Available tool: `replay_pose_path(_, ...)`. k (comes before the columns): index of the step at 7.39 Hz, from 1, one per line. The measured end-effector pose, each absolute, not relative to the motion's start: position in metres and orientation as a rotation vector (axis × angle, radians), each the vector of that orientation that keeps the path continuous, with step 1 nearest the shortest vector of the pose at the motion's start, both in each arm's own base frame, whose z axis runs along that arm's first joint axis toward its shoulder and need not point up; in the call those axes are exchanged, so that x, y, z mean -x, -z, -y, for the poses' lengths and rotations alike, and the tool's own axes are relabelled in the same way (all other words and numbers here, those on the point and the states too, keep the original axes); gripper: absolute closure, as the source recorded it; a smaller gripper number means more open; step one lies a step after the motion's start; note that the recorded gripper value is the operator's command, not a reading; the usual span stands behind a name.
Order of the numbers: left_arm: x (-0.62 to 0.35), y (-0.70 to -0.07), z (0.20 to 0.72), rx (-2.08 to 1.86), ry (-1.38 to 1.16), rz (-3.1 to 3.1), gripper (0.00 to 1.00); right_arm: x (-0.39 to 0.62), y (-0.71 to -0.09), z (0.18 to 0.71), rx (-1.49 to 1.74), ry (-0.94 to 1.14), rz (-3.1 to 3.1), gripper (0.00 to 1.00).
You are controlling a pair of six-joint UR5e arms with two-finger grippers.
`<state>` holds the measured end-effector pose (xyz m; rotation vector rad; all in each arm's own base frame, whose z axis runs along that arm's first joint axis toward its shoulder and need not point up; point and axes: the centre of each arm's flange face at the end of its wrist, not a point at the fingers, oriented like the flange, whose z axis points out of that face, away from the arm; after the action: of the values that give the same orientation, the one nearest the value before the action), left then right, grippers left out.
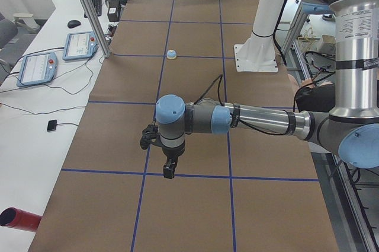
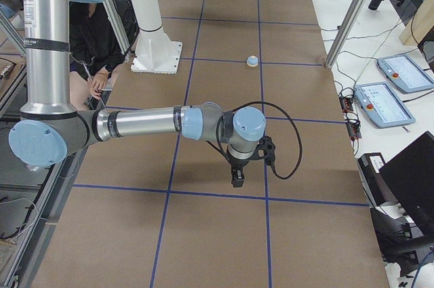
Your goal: Place and press bell with both arms
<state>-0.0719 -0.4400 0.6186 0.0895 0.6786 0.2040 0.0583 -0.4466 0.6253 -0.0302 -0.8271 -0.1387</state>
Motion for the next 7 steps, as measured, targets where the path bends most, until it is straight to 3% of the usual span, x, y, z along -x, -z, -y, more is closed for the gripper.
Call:
replay_pose_path(3,0.072,-0.622,0.435,-0.081,-0.199,-0.686,0.0,-0.06,-0.643,0.428,0.053,0.131,0.829,0.0)
replay_pose_path(7,0.072,-0.624,0.432,-0.079,-0.2,-0.687,0.0,-0.06,-0.631,0.441,0.023,0.136,0.825,0.0)
